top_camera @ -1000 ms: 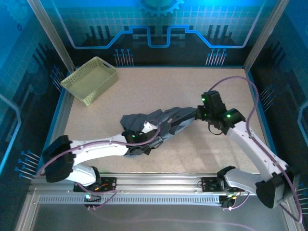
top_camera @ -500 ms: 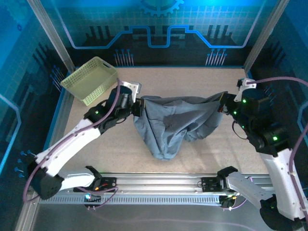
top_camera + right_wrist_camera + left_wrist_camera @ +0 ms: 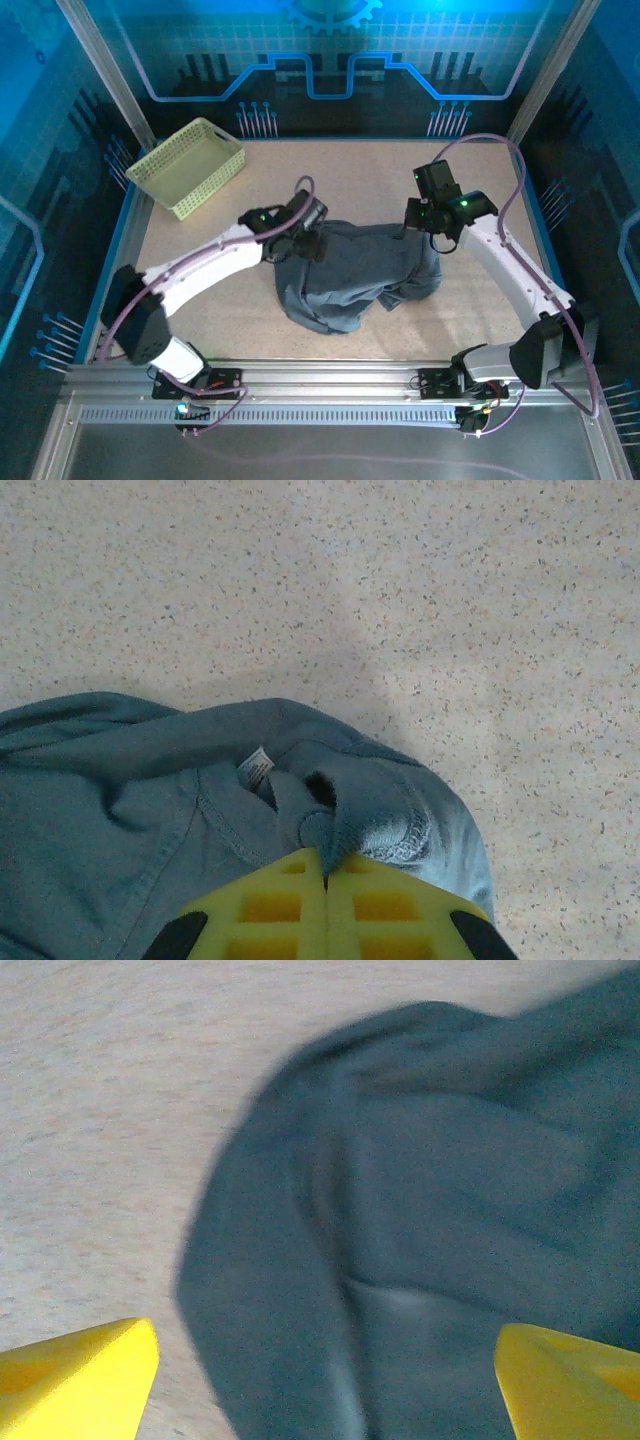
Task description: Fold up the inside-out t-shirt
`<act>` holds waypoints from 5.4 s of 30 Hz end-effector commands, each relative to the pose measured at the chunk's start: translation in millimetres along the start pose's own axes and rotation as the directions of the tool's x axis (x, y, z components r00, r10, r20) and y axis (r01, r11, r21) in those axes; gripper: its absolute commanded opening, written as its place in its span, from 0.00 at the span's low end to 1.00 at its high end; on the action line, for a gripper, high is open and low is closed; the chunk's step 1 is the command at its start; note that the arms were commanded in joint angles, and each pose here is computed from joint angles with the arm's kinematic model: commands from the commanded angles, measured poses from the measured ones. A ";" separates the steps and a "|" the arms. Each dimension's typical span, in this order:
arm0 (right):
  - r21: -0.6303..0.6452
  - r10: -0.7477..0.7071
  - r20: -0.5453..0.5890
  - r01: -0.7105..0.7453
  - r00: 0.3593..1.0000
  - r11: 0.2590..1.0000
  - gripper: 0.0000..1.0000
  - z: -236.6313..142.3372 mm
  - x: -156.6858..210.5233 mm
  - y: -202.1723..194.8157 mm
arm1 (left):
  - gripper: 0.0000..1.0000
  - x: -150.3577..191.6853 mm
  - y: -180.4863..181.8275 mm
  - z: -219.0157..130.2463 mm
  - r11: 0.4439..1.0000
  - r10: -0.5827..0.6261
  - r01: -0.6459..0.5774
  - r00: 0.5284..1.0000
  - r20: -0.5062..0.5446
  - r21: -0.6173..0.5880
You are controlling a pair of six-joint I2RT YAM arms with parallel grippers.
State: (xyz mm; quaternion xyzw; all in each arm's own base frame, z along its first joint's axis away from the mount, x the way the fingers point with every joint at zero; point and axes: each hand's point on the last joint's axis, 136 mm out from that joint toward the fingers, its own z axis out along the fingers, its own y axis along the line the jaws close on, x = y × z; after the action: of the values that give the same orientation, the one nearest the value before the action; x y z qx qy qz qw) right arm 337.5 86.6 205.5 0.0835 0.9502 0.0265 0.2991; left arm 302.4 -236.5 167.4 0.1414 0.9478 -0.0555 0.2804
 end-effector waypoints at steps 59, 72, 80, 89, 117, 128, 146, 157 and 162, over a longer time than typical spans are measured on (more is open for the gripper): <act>-0.175 -0.355 0.112 0.370 0.928 0.912 0.75 -32.7 85.2 69.9 | 0.00 82.4 180.6 -46.2 0.725 -0.576 0.649 0.755 0.313 -0.232; -0.084 0.010 -0.217 -0.029 0.976 0.996 0.78 65.6 100.5 -10.6 | 0.00 80.5 193.3 -36.3 0.696 -0.640 0.697 0.711 0.290 -0.173; -0.061 0.017 -0.342 -0.040 0.939 0.997 0.74 85.6 123.1 -0.9 | 0.00 80.8 191.9 -32.8 0.696 -0.646 0.698 0.711 0.276 -0.169; -0.021 -0.053 -0.302 0.049 0.952 0.999 0.29 72.1 122.2 0.5 | 0.00 72.8 190.2 -34.4 0.706 -0.640 0.691 0.716 0.278 -0.154; -0.293 0.145 0.847 0.223 0.511 0.930 0.00 -446.2 -67.4 -60.3 | 0.00 -76.2 110.3 -457.6 0.898 -0.430 0.045 0.293 0.854 0.437; -0.188 0.077 0.861 0.174 0.503 0.967 0.00 -415.3 -114.5 -44.3 | 0.00 -132.5 123.6 -404.7 0.902 -0.431 0.138 0.346 0.833 0.409; 0.029 -0.047 0.385 0.038 0.922 0.999 0.00 9.9 -186.0 -5.3 | 0.00 -195.9 195.2 -5.4 0.881 -0.376 0.468 0.782 0.498 -0.071; 0.157 -0.014 0.205 -0.019 0.979 0.987 0.00 172.0 -208.5 -27.4 | 0.00 -209.7 255.3 131.9 0.790 -0.443 0.556 0.810 0.385 -0.259; 0.215 -0.002 0.192 -0.041 0.981 0.976 0.54 197.2 -226.4 -44.4 | 0.36 -223.0 284.4 143.0 0.753 -0.474 0.589 0.795 0.378 -0.295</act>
State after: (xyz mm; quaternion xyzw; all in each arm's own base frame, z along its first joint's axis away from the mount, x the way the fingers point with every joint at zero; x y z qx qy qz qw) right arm 624.0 26.0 155.5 0.1036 0.9180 -0.0578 0.3785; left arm 642.0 -70.6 154.0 -0.1802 0.8900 0.0109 0.4186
